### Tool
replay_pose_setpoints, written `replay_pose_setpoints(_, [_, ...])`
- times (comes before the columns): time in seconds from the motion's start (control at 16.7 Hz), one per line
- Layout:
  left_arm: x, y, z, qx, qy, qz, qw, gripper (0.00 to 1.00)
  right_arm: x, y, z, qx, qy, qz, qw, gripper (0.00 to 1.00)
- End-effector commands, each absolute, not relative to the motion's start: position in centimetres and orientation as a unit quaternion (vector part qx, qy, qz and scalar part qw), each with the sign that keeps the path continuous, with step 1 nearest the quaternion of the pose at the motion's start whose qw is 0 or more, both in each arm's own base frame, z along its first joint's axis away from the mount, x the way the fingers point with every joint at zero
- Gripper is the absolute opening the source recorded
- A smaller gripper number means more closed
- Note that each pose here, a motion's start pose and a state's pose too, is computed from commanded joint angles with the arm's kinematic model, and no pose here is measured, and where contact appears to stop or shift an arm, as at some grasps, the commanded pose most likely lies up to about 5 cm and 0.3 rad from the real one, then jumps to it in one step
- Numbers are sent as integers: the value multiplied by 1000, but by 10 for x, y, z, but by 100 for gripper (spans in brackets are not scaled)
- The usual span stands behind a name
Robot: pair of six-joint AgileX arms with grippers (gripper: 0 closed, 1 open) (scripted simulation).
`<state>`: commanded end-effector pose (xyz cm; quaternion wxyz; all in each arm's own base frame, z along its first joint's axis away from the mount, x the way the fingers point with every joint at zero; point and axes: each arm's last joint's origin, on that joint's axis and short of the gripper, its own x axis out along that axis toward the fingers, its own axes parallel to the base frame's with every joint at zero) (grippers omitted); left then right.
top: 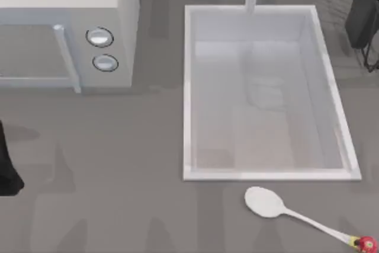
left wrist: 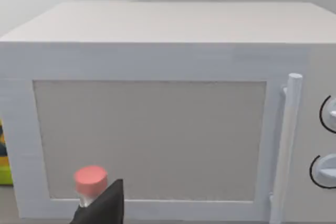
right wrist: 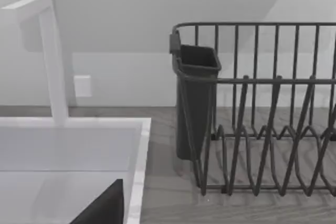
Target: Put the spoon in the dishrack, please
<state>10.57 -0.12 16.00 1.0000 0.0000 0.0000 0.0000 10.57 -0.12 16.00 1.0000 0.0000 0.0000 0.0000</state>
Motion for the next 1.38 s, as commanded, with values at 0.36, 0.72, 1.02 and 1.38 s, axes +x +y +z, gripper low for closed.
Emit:
replay_pose_setpoints(0.36, [106, -1, 160, 0, 0, 0, 1000, 100, 107, 5, 173, -25, 55, 28, 998, 100])
replay_pose_setpoints(0.72, [106, -1, 160, 0, 0, 0, 1000, 100, 134, 31, 203, -133, 276, 138, 942, 100])
replay_pose_setpoints(1.02, [106, -1, 160, 0, 0, 0, 1000, 100, 173, 74, 204, -254, 478, 256, 801, 100])
replay_pose_setpoints(1.38, [106, -1, 160, 0, 0, 0, 1000, 100, 202, 125, 195, -353, 589, 350, 637, 100])
